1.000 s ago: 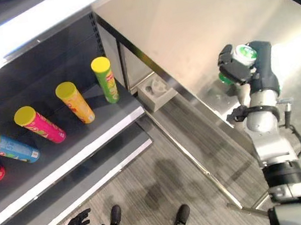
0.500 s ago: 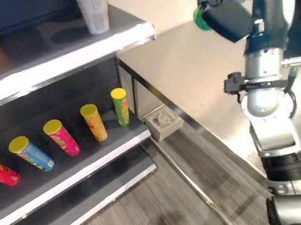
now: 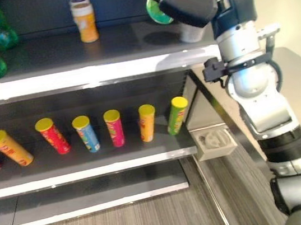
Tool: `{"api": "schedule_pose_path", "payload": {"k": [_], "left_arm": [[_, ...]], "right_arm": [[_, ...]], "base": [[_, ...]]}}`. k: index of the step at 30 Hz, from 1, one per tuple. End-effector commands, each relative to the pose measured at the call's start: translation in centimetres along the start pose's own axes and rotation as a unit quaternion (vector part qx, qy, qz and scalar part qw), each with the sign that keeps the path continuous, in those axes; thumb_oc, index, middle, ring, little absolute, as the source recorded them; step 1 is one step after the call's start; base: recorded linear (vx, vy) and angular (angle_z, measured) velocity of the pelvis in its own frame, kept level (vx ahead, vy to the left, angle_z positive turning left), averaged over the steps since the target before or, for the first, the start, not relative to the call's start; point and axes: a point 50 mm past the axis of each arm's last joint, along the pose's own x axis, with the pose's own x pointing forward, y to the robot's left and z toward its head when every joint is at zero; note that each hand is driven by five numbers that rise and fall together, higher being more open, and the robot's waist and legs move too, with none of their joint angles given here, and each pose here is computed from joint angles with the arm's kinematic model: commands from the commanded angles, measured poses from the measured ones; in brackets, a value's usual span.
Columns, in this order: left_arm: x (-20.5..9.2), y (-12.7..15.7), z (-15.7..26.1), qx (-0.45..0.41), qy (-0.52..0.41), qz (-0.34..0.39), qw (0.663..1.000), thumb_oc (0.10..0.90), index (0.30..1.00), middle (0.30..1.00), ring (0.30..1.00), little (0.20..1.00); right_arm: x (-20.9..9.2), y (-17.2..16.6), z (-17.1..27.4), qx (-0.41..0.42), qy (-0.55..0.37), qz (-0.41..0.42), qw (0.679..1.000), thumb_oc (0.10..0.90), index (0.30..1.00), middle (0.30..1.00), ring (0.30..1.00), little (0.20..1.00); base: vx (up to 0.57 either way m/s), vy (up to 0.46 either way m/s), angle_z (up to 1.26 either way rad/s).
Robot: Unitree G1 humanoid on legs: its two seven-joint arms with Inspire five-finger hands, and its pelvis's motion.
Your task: Put the goods on the table back onto the shelves and tidy them up.
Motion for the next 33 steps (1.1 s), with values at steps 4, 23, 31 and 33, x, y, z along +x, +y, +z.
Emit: {"api": "schedule_pose_path", "payload": {"k": [4, 23, 31, 33], "left_arm": [[0.0, 2.2, 0.8, 0.051, -0.016, 0.022, 0.998, 0.8, 0.9, 0.9, 0.9, 0.9], [0.0, 2.1, 0.0, 0.055, -0.003, 0.028, 0.998, 0.8, 0.9, 0.9, 0.9, 0.9], [0.0, 2.2, -0.1, 0.05, -0.003, 0.032, 0.998, 0.8, 0.9, 0.9, 0.9, 0.9], [0.0, 2.1, -0.2, 0.049, 0.0, 0.03, 0.998, 0.8, 0.9, 0.9, 0.9, 0.9]], "right_arm": [[3.5, -0.4, 3.2, 0.033, -0.075, 0.004, 0.997, 0.4, 0.3, 0.3, 0.3, 0.3], [6.2, 3.2, -0.6, -0.023, 0.021, 0.093, 0.995, 0.4, 0.3, 0.3, 0.3, 0.3], [6.3, 3.4, -1.3, -0.028, 0.039, 0.098, 0.994, 0.4, 0.3, 0.3, 0.3, 0.3], [6.4, 3.4, -1.4, -0.034, 0.042, 0.097, 0.994, 0.4, 0.3, 0.3, 0.3, 0.3]], "base": [[0.01, 0.023, 0.08], [0.0, 0.004, 0.04], [0.0, 0.003, -0.01], [0.0, 0.0, 0.0]]}}
